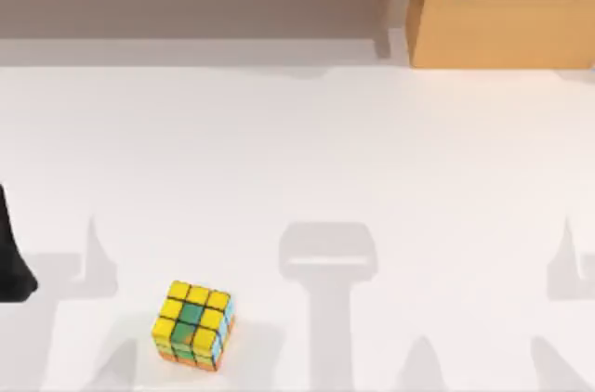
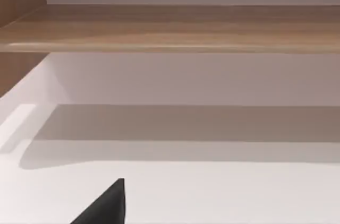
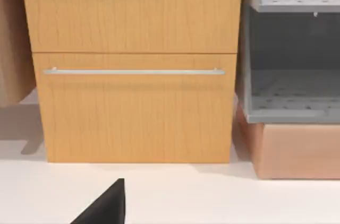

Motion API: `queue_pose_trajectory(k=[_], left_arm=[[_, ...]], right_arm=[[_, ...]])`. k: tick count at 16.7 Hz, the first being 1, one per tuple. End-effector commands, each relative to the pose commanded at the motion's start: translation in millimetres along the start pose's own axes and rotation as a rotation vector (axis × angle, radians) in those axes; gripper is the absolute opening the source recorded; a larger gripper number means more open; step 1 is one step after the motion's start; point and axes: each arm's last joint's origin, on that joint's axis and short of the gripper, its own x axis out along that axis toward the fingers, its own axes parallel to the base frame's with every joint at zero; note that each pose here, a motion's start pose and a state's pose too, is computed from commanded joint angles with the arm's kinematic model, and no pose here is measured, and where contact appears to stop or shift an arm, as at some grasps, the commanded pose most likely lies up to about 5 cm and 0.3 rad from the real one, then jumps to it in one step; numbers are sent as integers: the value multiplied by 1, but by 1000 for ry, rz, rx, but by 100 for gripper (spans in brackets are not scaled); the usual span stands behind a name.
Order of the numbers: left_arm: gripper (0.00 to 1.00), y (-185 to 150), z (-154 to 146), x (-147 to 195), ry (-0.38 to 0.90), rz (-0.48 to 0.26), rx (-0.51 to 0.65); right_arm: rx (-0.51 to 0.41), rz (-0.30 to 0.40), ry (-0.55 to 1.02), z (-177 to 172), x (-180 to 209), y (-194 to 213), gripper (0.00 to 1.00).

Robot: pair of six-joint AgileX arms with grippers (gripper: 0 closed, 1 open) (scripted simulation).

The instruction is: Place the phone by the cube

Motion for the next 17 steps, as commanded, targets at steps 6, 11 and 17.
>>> queue_pose_trajectory(k=[6, 11, 17], left_arm=[[100, 0, 0, 0, 0, 0, 0], [100, 0, 0, 0, 0, 0, 0], [100, 0, 0, 0, 0, 0, 0]], right_arm=[[-72, -40, 96, 12, 2, -4, 100], [-242, -87, 446, 36, 24, -19, 100], [-367, 26, 1047, 32, 83, -56, 100]])
